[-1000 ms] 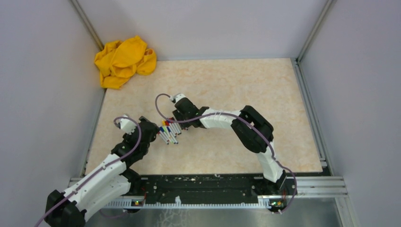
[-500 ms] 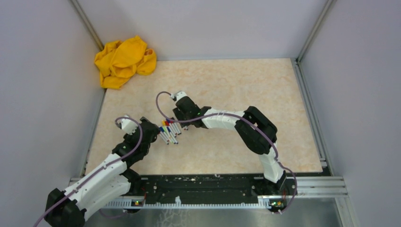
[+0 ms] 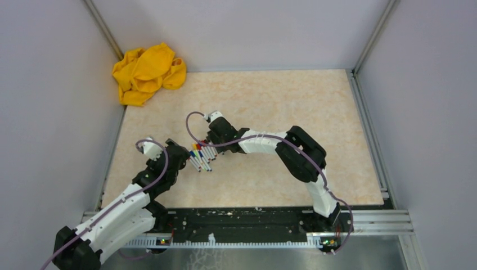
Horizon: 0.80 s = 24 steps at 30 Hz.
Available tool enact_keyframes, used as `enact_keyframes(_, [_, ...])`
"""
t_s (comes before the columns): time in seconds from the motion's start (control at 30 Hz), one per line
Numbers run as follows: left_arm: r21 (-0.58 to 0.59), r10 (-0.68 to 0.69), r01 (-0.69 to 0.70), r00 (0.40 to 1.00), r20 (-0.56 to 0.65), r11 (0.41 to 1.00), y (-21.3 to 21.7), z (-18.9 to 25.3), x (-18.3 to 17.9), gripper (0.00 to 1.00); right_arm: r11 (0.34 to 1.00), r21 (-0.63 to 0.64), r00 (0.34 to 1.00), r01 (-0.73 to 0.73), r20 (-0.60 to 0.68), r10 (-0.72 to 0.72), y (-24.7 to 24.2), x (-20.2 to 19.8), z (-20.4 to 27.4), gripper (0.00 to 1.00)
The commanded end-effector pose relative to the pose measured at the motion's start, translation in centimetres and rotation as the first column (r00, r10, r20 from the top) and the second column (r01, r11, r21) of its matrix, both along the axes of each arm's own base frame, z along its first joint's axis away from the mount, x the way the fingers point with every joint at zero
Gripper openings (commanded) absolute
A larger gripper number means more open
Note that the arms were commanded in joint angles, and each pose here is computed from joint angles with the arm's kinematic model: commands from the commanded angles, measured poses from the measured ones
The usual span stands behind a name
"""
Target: Open the pen caps
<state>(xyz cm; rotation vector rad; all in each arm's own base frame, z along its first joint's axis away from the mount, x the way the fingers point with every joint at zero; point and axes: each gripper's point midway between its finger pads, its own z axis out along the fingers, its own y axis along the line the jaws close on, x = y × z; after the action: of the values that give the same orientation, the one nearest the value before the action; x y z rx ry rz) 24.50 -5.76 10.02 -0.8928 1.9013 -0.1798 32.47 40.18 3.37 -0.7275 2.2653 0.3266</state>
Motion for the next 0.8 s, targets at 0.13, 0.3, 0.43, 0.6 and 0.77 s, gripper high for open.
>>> enact_keyframes(0.13, [-0.003, 0.005, -0.005, 0.999, 0.031, 1.0, 0.1, 0.4, 0.1, 0.85, 1.0, -0.009, 1.0, 0.002, 0.012, -0.002, 0.8, 0.7, 0.0, 0.35])
enact_keyframes(0.3, [-0.015, -0.008, 0.009, 0.999, 0.045, 1.0, -0.3, 1.1, 0.4, 0.85, 0.999, -0.045, 1.0, -0.005, -0.01, 0.004, 0.2, 0.2, -0.8, 0.17])
enact_keyframes(0.43, [-0.042, -0.027, 0.03, 0.997, 0.072, 0.999, -1.0, 2.1, 0.8, 0.85, 0.998, -0.059, 1.0, -0.011, -0.025, 0.009, -0.3, -0.3, -1.1, 0.0])
enact_keyframes(0.6, [-0.093, -0.08, 0.091, 0.99, 0.114, 0.992, -2.9, 3.1, 1.9, 0.87, 0.999, 0.011, 0.999, -0.039, -0.014, 0.039, -0.2, -1.2, 0.9, 0.0])
enact_keyframes(0.77, [-0.15, -0.202, 0.228, 0.965, 0.167, 0.962, -6.8, 5.0, 3.9, 0.94, 0.983, 0.151, 0.994, -0.107, 0.003, 0.107, 0.3, -3.1, 4.8, 0.0])
